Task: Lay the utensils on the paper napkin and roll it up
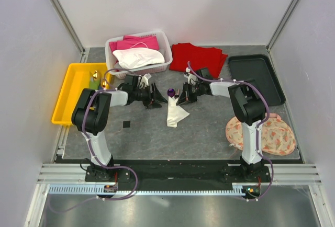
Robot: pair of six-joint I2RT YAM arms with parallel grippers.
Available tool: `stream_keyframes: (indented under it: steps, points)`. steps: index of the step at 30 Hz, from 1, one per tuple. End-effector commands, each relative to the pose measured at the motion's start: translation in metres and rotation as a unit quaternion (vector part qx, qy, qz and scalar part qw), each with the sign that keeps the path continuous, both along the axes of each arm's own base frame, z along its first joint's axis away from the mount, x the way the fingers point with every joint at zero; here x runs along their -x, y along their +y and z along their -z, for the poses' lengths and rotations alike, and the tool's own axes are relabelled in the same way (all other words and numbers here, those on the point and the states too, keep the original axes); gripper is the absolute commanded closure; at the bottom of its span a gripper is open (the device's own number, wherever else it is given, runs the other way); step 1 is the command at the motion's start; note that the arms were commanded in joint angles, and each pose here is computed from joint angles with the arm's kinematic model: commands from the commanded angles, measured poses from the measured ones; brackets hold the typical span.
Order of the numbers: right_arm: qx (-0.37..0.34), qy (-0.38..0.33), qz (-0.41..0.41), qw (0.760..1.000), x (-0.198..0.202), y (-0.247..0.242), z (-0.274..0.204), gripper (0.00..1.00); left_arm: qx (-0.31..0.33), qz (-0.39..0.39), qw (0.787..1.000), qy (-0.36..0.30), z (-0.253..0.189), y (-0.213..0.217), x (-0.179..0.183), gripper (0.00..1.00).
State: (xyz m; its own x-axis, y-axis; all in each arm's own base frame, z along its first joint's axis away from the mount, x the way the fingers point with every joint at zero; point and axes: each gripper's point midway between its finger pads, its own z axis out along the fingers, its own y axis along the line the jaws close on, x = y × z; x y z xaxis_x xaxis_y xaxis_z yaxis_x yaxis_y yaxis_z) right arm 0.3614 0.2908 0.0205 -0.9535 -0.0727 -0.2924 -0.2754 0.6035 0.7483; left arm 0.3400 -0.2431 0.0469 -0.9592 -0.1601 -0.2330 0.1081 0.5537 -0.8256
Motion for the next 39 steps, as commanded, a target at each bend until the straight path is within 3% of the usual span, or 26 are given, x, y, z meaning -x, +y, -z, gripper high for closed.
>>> stream_keyframes:
  steps: [1, 39]
  points:
    - [-0.017, -0.059, -0.005, 0.998, -0.010, 0.000, -0.028, 1.00, 0.017, 0.008, 1.000, -0.025, -0.004, -0.005, -0.006, 0.33]
    - [-0.079, -0.073, -0.029, 0.994, -0.005, 0.015, -0.071, 1.00, 0.098, 0.006, 0.995, -0.037, -0.008, -0.008, 0.000, 0.30]
